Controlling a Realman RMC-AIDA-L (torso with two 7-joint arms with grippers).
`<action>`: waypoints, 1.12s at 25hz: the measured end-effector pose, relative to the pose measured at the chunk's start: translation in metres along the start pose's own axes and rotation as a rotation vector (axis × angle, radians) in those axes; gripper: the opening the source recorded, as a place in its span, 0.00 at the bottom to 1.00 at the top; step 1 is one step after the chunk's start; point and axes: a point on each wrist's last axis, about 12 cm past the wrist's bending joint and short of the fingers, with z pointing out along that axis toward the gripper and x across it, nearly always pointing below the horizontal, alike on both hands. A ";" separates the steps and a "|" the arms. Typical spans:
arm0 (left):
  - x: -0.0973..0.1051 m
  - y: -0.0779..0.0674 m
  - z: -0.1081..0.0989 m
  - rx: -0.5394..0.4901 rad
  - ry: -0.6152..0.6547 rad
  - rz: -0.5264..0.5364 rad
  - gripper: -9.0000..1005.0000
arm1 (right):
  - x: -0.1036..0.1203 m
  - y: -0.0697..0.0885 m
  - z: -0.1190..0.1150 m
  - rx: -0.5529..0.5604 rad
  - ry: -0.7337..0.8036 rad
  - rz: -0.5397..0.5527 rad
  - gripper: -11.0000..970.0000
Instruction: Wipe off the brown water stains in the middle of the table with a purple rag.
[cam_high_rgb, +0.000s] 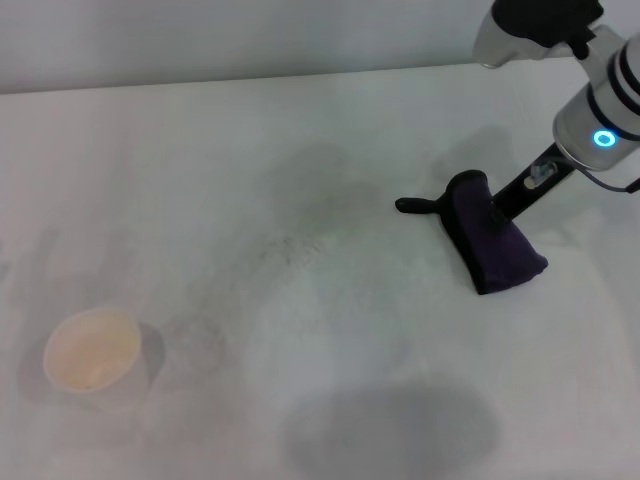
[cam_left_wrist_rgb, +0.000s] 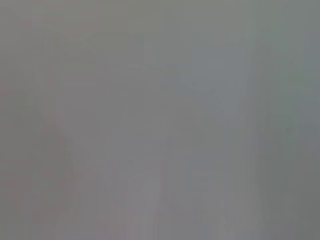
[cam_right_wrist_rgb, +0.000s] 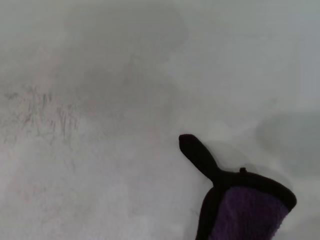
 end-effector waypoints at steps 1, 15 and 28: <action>0.000 -0.001 0.001 0.002 -0.001 0.000 0.89 | 0.001 -0.001 0.001 -0.005 0.000 0.004 0.23; -0.002 -0.002 0.011 0.014 -0.010 0.000 0.89 | 0.011 -0.015 0.000 -0.012 -0.047 0.052 0.26; -0.004 -0.006 0.020 0.017 -0.035 0.044 0.89 | 0.065 -0.093 -0.026 -0.036 -0.595 0.117 0.49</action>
